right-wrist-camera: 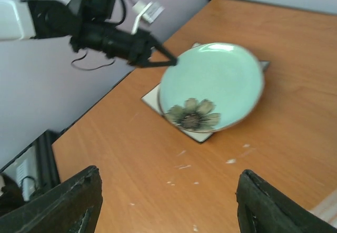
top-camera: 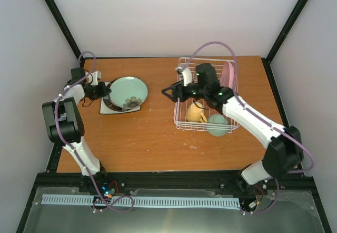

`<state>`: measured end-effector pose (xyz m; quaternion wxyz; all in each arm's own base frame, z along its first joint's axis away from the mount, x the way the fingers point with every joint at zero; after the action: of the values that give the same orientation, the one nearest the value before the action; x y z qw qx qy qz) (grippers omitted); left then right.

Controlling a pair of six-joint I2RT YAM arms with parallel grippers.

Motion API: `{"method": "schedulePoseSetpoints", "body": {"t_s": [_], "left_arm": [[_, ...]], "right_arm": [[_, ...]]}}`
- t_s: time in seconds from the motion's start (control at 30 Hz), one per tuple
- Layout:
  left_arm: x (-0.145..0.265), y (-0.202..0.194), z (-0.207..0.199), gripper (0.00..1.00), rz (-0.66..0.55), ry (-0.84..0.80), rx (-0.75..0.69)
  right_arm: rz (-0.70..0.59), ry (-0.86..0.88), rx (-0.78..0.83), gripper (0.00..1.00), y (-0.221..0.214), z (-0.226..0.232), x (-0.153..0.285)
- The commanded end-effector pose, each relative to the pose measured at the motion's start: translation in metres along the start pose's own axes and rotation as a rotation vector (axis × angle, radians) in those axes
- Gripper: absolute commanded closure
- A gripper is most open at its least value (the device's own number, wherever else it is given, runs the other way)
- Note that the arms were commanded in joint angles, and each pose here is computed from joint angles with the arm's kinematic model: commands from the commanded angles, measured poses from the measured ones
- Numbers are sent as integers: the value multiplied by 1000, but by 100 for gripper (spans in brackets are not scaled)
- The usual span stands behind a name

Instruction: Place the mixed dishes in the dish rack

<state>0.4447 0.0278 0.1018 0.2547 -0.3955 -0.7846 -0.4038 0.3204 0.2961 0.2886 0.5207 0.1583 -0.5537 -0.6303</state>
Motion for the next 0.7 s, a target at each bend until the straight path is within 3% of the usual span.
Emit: {"method": "schedulePoseSetpoints", "body": {"t_s": [0.0,0.23,0.67], "left_arm": [[3,0,-18,99,-16,-78,-42],[2,-4,-27,99,-16,-149,-70],[10,6,-11,99,-50,-286,-37]], "right_arm": [[28,183,41,30,6,43,-38],[188,286,8,29,-27,61,-102],[242,199,-50,29,-49,37,-141]]}}
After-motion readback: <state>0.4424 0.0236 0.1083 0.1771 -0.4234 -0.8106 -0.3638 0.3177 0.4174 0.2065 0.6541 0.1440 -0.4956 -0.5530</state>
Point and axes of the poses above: each gripper's point midway between its finger pads, its own x axis back along the fingers, its own z axis along the line the jaws close on, y = z × x, the point moved 1 cm from there along x, back along the fingers, and after that the axes turned 5 degrees about x, right-handed, at the moved point
